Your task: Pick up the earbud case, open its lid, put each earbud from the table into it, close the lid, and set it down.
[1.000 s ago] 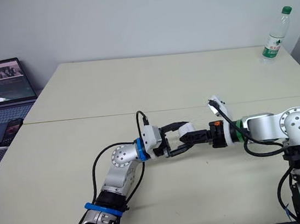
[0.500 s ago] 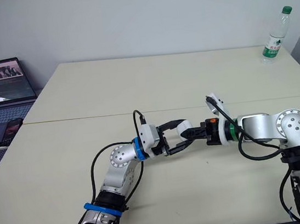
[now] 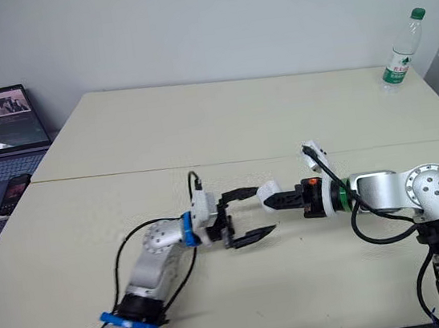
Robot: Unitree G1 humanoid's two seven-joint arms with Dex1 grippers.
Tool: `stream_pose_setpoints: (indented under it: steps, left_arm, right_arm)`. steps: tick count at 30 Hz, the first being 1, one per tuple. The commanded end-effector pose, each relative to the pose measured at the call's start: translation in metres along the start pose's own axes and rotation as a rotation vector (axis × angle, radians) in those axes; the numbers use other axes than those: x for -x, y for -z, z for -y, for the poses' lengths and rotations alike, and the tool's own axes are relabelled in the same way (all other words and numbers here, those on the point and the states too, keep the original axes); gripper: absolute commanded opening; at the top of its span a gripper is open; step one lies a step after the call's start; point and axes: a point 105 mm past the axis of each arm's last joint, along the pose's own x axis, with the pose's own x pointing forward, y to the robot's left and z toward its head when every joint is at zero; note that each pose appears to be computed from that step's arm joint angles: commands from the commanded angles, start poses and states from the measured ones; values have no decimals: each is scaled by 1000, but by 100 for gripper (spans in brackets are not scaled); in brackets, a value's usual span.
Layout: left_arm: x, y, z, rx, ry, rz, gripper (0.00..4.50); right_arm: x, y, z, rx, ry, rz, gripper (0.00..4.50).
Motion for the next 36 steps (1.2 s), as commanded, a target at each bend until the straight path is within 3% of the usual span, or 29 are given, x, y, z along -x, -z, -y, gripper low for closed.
stream_pose_setpoints:
  steps: [1,7,12,19,28,32,36]
  left_arm:
    - [8,-5,-8,79,-37,-25,446]
    - [8,-18,-9,271,-13,0,446]
    - [4,-21,7,267,143,-35,446]
    - [3,-23,21,262,292,-69,446]
    - [-3,-24,22,268,330,-64,446]
    - [-4,-21,20,267,307,-81,359]
    - [-4,-19,19,257,296,-87,359]
  right_arm:
    - [18,-12,-5,262,8,49,79]
    - [21,-1,-17,626,-135,14,79]
    - [18,19,-11,905,-159,-187,79]
    - [19,29,-4,1012,-187,-353,79]
    - [10,25,-16,1007,-204,-423,79]
    - [7,23,-19,1011,-203,-431,79]
    - [4,22,-24,1022,-204,-426,79]
